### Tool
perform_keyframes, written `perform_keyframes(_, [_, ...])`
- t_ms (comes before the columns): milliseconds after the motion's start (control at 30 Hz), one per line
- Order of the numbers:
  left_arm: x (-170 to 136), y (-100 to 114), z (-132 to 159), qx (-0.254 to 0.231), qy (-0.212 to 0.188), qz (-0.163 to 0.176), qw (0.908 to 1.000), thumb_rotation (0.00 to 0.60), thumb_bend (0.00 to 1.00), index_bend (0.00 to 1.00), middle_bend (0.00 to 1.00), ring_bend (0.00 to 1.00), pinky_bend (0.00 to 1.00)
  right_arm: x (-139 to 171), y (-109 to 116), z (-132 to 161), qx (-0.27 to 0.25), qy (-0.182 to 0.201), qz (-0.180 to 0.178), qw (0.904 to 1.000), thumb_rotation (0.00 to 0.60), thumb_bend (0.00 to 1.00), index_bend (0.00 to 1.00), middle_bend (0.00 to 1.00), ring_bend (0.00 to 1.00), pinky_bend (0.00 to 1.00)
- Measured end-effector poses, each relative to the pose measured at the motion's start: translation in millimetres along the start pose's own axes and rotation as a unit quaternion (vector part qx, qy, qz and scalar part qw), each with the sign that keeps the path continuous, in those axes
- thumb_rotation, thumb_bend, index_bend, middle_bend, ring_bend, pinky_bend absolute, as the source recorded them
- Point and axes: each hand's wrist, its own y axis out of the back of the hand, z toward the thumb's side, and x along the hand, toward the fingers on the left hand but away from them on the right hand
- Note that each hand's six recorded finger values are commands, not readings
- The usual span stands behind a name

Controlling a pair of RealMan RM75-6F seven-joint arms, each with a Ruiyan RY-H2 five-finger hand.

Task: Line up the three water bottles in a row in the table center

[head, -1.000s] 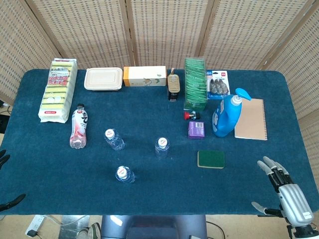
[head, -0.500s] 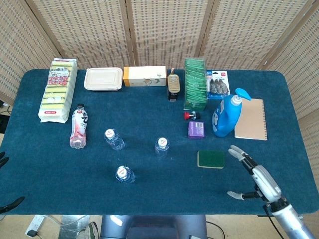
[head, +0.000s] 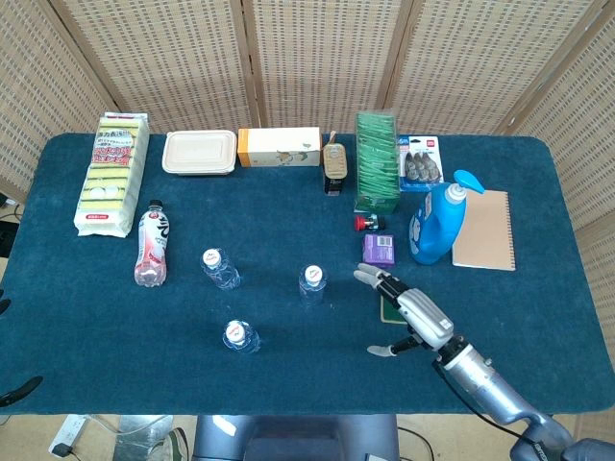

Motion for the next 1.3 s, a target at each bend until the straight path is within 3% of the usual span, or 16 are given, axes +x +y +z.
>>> perform_keyframes(300, [1.1,7.5,-7.7,-0.012,0.009,0.009,0.9999,0.600,0.12,0.00,0.00,0.00,0.00,-53.8,-14.7,-14.1,-0.014,-0.047,0.020,0.9986,0.600,0.00,0.03,0.02,0.01,0.12])
perform_keyframes(633, [3.4,7.4,-10.6,-0.012,0.015,0.005,0.9998,0.600,0.12,0.00,0.00,0.00,0.00,-95.7,-34.0,-8.8,-0.053,-0.057,0.036,0.9963,0.600,0.00,0.04,0.05,0.04,0.14])
perform_keyframes(733, [3.6,7.8,-11.1,-0.015,0.016,0.005,0.9998,0.600,0.12,0.00,0.00,0.00,0.00,-105.5,-38.9,-9.5,-0.059,-0.062,0.033,0.9957,0.600,0.00,0.05,0.11,0.11,0.21])
perform_keyframes(900, [4.5,8.8,-14.1,-0.017,0.020,0.005,0.9996,0.600,0.12,0.00,0.00,0.00,0.00,-121.8,-47.9,-15.1,-0.052,-0.068,0.008,0.9963,0.600,0.00,0.14,0.26,0.29,0.45])
perform_keyframes(1033, [5.5,9.4,-15.5,-0.019,0.022,0.005,0.9996,0.600,0.12,0.00,0.00,0.00,0.00,-130.1,-51.1,-18.0,-0.044,-0.070,-0.016,0.9964,0.600,0.09,0.32,0.43,0.46,0.65])
perform_keyframes(1133, [5.5,9.7,-15.5,-0.020,0.021,0.005,0.9996,0.600,0.12,0.00,0.00,0.00,0.00,-130.3,-52.3,-18.9,-0.041,-0.071,-0.015,0.9965,0.600,0.17,0.41,0.51,0.53,0.71])
perform_keyframes(1300, [4.3,9.6,-15.0,-0.020,0.020,0.004,0.9996,0.600,0.12,0.00,0.00,0.00,0.00,-122.8,-49.5,-13.8,-0.050,-0.063,-0.014,0.9967,0.600,0.25,0.46,0.54,0.56,0.74])
